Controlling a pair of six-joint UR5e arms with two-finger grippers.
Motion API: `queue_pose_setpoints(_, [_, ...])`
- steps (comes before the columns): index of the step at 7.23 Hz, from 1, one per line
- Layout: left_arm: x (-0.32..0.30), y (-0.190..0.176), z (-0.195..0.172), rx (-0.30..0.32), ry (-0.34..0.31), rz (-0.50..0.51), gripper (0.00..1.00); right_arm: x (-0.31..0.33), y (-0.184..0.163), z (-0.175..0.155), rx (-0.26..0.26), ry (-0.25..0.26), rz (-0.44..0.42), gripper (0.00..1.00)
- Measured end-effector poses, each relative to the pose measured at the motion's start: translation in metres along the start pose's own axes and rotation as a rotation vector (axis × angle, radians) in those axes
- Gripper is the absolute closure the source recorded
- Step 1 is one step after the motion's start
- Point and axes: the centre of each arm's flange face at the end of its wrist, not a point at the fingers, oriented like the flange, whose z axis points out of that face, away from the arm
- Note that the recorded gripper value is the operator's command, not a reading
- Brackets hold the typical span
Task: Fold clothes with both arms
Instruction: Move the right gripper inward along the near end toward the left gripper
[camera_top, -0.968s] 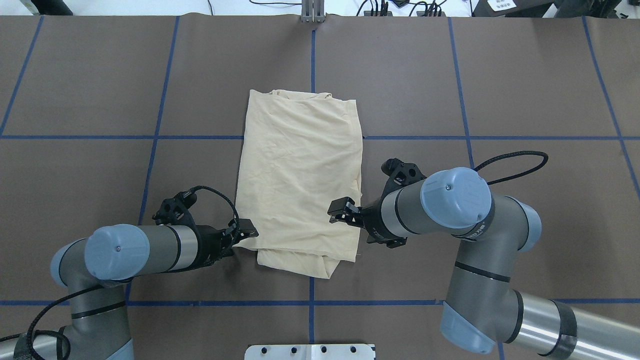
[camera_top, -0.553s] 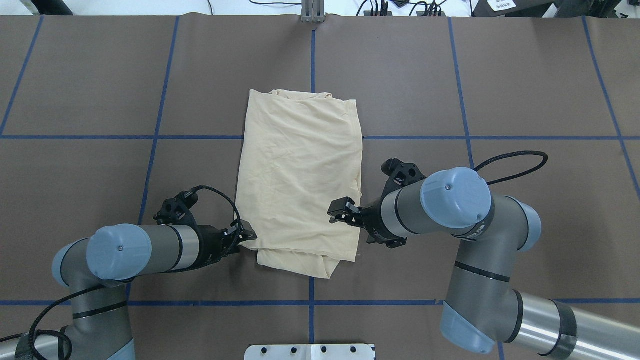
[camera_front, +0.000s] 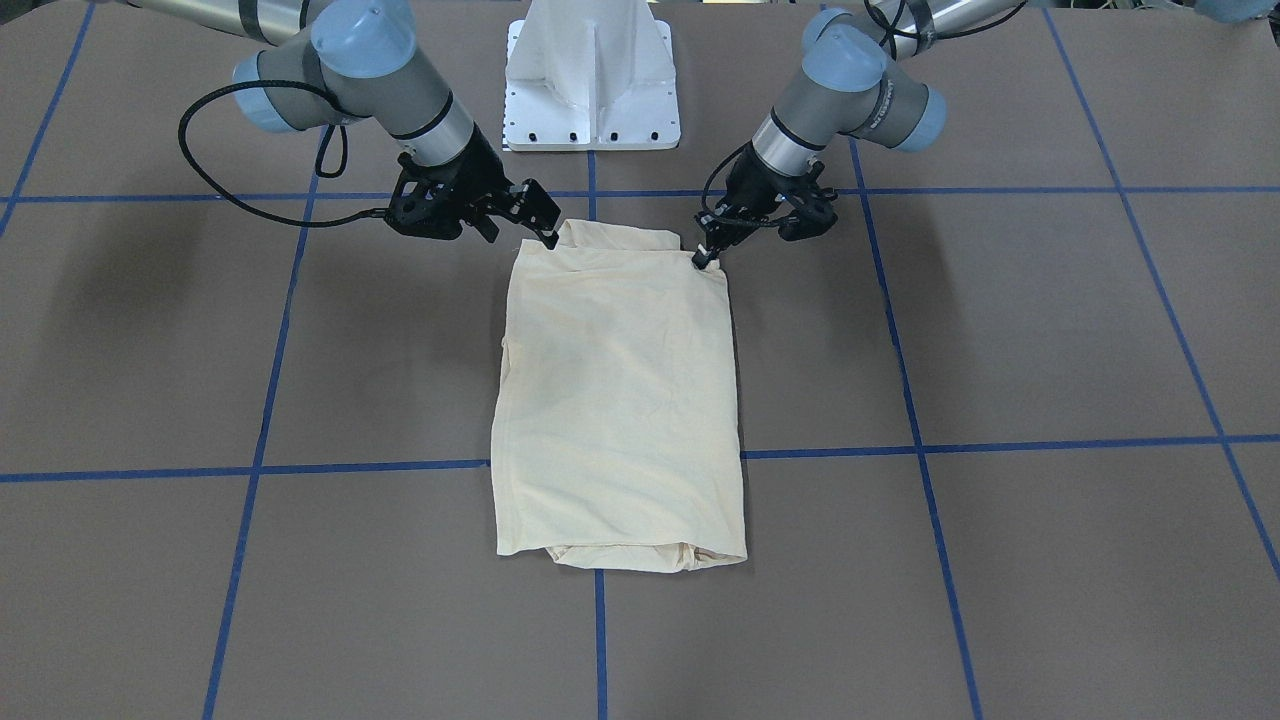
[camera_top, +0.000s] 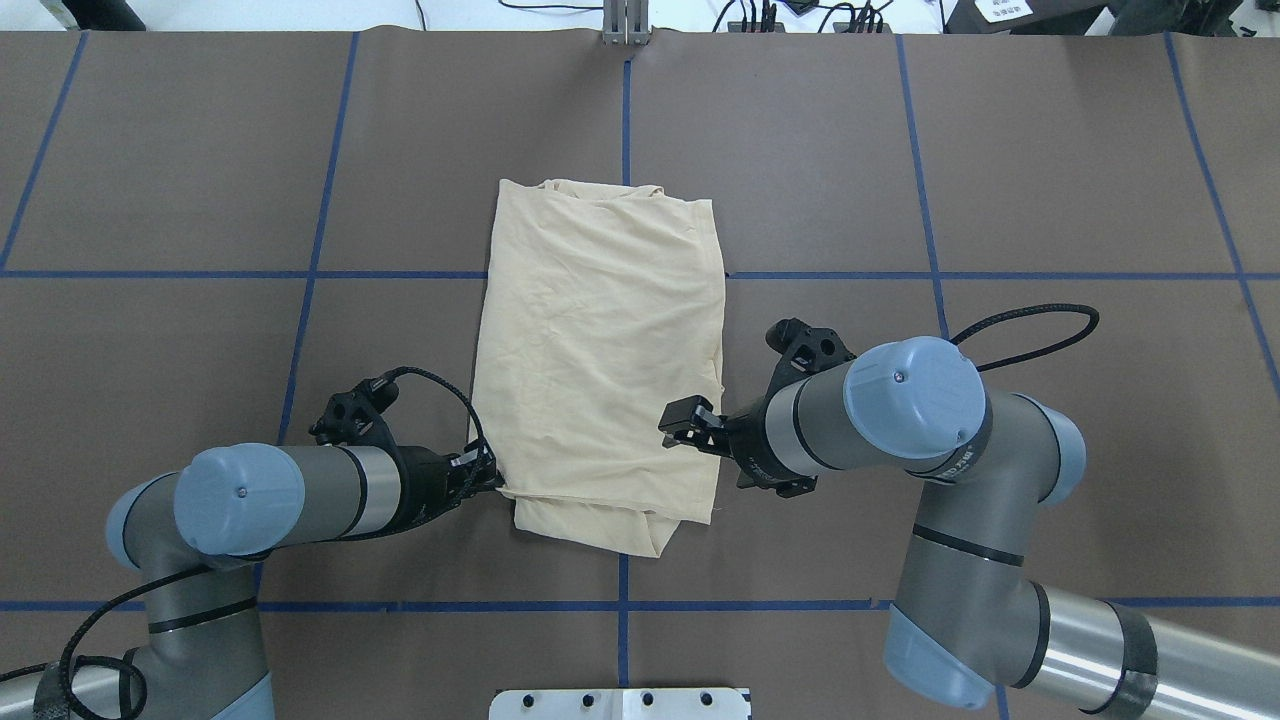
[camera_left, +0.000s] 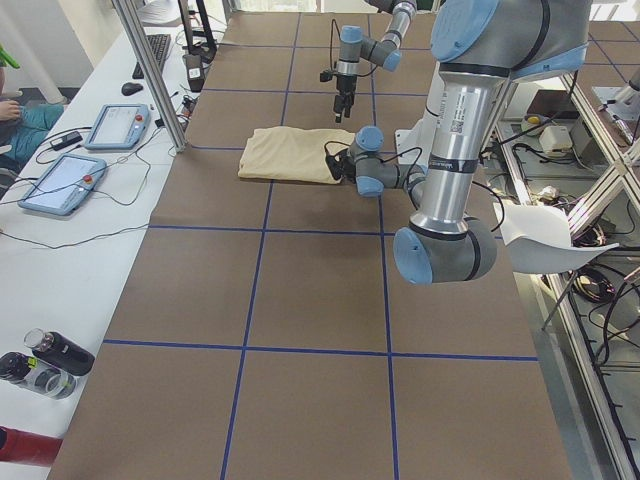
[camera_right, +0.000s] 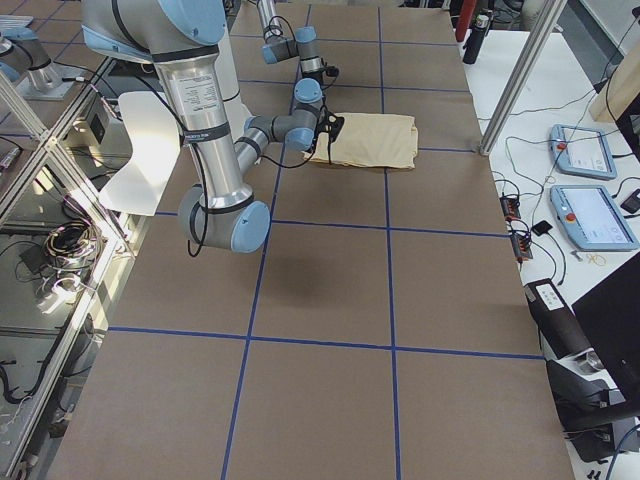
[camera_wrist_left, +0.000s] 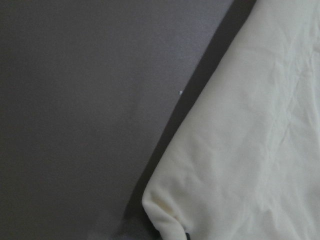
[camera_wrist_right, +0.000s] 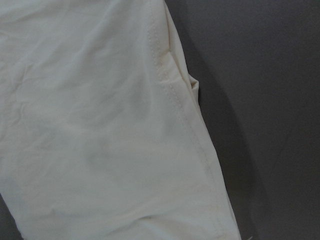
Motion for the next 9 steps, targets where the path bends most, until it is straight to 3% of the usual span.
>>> queue_pose_setpoints(2, [0.008, -0.002, -0.003, -0.002, 0.013, -0.001, 1.0, 0.003, 0.014, 0.011, 0.025, 0.013, -0.004, 0.0])
queue_pose_setpoints(6, [0.013, -0.001, -0.005, -0.005, 0.022, -0.003, 1.0, -0.006, 0.046, 0.041, 0.086, 0.118, -0.013, 0.0])
queue_pose_setpoints(9, [0.013, -0.002, -0.005, -0.004, 0.022, -0.004, 1.0, -0.034, 0.054, 0.056, 0.116, 0.201, 0.083, 0.0])
